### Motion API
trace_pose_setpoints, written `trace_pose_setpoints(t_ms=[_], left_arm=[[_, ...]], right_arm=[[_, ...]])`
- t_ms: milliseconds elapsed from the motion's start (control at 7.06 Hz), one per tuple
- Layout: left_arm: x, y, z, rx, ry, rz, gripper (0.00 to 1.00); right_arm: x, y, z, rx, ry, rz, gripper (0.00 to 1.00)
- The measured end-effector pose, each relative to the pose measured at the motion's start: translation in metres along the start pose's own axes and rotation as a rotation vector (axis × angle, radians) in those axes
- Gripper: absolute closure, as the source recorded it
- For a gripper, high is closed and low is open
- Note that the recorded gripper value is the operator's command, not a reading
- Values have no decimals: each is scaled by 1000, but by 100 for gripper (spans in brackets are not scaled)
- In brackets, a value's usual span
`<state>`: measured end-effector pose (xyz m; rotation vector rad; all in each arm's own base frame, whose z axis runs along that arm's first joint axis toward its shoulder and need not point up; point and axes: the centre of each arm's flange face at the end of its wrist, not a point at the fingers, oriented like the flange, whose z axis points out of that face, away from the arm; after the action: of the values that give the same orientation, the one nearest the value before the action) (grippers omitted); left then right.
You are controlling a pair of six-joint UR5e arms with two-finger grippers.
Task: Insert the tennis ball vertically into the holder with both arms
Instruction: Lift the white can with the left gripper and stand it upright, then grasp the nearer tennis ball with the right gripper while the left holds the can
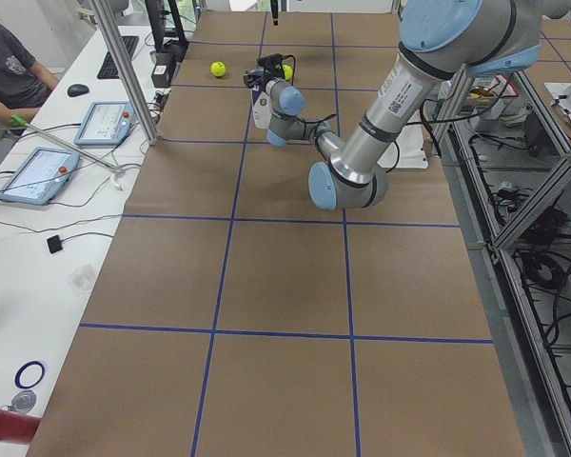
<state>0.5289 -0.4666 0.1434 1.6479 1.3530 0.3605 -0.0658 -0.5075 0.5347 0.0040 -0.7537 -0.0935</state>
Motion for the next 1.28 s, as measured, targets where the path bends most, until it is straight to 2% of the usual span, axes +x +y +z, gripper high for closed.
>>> trace_pose_setpoints(t_ms=[425,709,992,1275], left_arm=[[3,21,-11,-13,4,-7,21],[4,24,-13,2,12,-10,22],[4,28,-15,14,17,-12,22],[4,29,-15,13,17,-12,22]], right_arm=[[-78,12,15,-29,-25,46,1],[-132,25,42,-31,-50,41,1],[-140,47,68,15,-79,-7,1],[-154,60,93,64,-99,18,1]])
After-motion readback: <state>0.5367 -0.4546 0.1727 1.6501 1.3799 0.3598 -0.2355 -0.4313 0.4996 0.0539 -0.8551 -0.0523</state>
